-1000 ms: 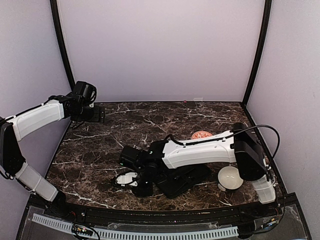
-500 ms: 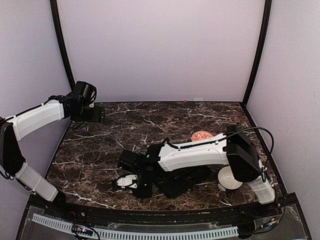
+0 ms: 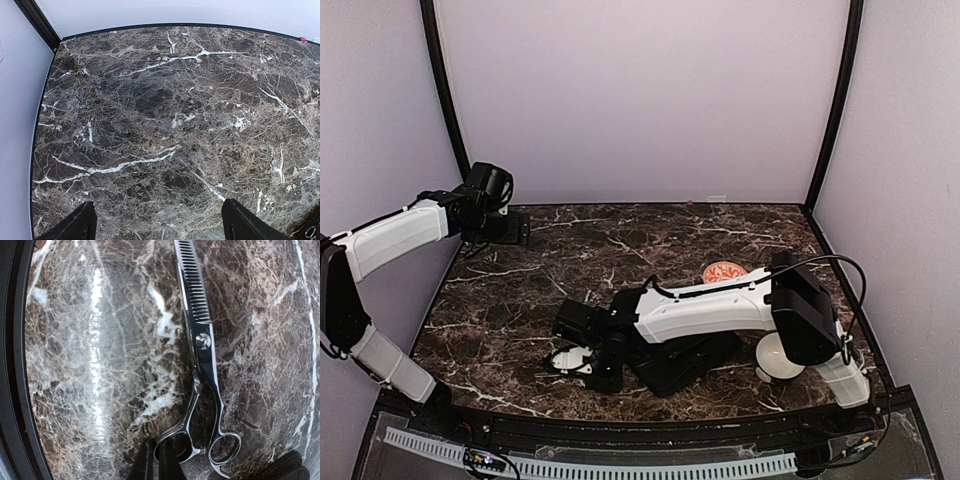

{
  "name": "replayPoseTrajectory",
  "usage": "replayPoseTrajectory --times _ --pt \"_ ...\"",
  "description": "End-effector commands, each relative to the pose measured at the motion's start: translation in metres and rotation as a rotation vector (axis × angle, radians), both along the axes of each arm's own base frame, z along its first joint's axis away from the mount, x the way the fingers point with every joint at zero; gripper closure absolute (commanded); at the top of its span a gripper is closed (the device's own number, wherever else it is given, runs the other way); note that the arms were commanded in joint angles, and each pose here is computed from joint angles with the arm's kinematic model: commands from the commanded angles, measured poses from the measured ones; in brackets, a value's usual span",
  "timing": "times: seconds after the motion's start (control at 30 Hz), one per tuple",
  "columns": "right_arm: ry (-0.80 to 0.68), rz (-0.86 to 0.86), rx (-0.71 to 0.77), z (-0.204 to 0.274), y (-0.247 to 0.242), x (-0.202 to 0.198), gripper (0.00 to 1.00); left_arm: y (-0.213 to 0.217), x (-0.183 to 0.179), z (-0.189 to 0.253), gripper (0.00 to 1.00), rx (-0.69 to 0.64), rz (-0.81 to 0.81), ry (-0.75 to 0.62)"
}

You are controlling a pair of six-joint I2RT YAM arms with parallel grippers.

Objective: Sort the hair-cutting tools

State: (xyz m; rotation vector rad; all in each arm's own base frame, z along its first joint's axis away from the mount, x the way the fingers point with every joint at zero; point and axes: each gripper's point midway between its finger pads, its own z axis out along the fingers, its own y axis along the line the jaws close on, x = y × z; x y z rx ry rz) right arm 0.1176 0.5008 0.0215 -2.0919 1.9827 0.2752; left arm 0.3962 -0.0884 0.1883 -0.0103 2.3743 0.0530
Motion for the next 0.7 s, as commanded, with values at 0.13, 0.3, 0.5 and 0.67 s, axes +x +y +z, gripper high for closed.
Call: replayPoseTrajectory --times 0.13,0.3,0.5,0.67 --pt "-0.108 0.043 -0.012 0.017 0.001 0.015 1.00 0.001 -0.002 0.002 0.11 0.016 -0.010 -0.003" --pt "-0.144 0.062 0.080 0.065 0.004 0.022 1.00 0.004 -0.002 0.007 0.11 0.034 -0.008 -0.026" --pt "-0.155 0.017 0.150 0.114 -0.016 0.048 1.00 0.002 -0.003 0.022 0.13 0.028 -0.046 -0.089" --pt "-0.207 -0.029 0.200 0.149 -0.053 0.070 1.00 -0.030 -0.010 0.032 0.16 -0.076 -0.168 -0.092"
